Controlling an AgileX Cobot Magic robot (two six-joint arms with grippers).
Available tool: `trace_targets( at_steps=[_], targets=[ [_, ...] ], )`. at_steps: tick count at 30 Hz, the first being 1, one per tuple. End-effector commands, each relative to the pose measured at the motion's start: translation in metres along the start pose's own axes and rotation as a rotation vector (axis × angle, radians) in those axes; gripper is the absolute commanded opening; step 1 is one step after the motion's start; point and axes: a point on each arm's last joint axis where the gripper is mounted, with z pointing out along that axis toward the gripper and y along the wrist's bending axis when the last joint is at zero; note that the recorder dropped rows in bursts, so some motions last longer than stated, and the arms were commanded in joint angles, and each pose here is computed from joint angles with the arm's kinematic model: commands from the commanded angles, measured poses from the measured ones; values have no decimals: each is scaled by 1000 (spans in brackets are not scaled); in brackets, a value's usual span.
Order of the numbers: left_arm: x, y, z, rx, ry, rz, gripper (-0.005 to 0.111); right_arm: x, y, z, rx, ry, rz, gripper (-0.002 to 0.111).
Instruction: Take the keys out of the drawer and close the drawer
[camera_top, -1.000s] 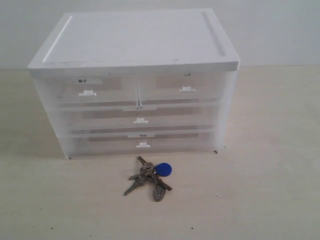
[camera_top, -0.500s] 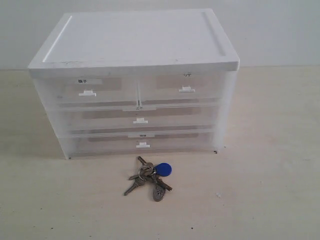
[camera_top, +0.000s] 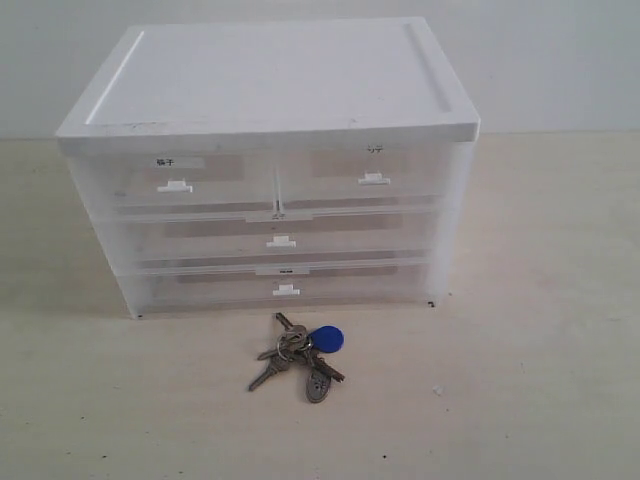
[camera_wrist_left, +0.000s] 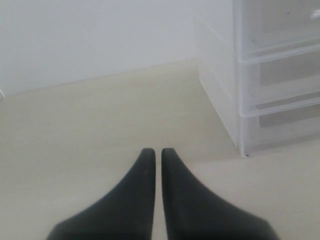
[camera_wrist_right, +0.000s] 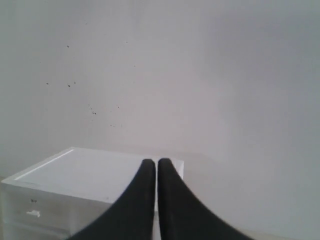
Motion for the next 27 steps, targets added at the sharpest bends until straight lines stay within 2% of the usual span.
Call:
trace_targets(
  at_steps=[1,5,9,13,20,27],
  targets=[
    [1,0,0,-5,1,-7,4,25,-12,15,70,-10,5,0],
    [1,0,0,-5,1,-7,4,76,-34,34,201,-28,149,0],
    [1,0,0,-5,1,-7,4,139,-46,42,289,61,218,0],
    [1,0,0,-5,1,-7,4,173,-52,40,350,91,240,0],
    [1,0,0,-5,1,-7,4,178,-51,40,335,137,154,0],
    [1,0,0,-5,1,-7,4,179,-50,40,329,150,147,0]
  ],
)
